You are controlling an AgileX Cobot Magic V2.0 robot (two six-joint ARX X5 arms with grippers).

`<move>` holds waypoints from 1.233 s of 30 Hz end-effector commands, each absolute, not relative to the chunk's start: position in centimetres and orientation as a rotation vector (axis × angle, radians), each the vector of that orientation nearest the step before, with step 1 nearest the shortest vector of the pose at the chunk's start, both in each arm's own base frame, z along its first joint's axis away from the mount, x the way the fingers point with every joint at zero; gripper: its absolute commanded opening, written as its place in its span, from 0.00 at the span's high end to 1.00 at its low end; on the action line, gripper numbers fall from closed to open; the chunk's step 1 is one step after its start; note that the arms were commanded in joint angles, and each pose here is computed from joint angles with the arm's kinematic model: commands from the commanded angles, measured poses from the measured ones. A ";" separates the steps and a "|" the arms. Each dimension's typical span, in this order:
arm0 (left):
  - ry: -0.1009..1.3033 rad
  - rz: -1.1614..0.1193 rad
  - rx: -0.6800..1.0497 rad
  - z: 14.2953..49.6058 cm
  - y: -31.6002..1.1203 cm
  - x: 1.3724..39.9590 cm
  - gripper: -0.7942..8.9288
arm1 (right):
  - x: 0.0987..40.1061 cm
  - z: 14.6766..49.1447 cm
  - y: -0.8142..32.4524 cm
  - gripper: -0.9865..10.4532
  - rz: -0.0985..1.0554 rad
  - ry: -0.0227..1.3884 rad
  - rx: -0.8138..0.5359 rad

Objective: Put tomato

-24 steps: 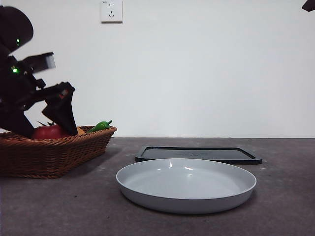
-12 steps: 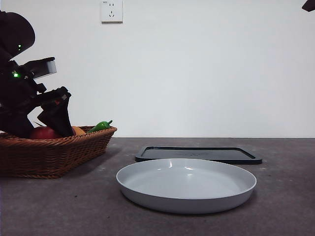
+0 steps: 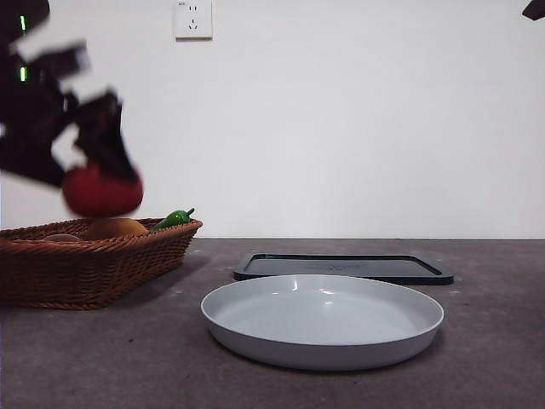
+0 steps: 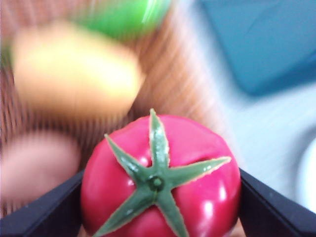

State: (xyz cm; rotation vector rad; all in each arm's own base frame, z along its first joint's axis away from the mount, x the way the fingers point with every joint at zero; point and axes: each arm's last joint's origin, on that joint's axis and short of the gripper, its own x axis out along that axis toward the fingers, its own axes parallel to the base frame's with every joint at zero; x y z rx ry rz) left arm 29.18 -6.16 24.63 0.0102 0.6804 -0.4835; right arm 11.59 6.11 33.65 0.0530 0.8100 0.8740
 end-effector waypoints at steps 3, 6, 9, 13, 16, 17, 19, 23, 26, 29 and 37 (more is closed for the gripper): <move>0.577 -0.594 -0.007 28.1 -7.7 27.3 0.60 | 11.7 34.1 6.2 0.54 0.874 0.800 0.057; 0.537 -0.664 0.013 29.2 -9.2 25.9 0.60 | 11.7 34.1 6.2 0.54 0.874 0.800 0.057; 0.518 -0.747 0.036 29.6 -11.3 24.8 0.60 | 11.7 34.1 6.2 0.54 0.874 0.800 0.057; 0.518 -0.856 0.066 29.2 -14.3 23.9 0.60 | 11.7 34.1 6.2 0.54 0.874 0.800 0.057; 0.527 -0.924 0.088 28.3 -16.6 23.7 0.60 | 11.7 34.1 6.2 0.54 0.874 0.801 0.057; 0.532 -0.940 0.095 27.9 -17.2 23.6 0.60 | 11.7 34.1 6.2 0.54 0.874 0.802 0.057; 0.547 -0.965 0.112 26.9 -18.7 23.6 0.60 | 11.7 34.1 6.2 0.54 0.874 0.802 0.057; 0.589 -0.984 0.158 24.7 -21.0 23.7 0.60 | 11.7 34.1 6.2 0.54 0.874 0.802 0.057; 0.616 -0.993 0.183 23.0 -22.4 23.9 0.60 | 11.7 34.1 6.2 0.54 0.874 0.803 0.058; 0.637 -1.008 0.199 21.5 -23.4 24.1 0.60 | 11.7 34.1 6.2 0.54 0.874 0.803 0.058; 0.681 -0.995 0.228 18.2 -24.8 24.9 0.60 | 11.7 34.1 6.2 0.54 0.873 0.805 0.058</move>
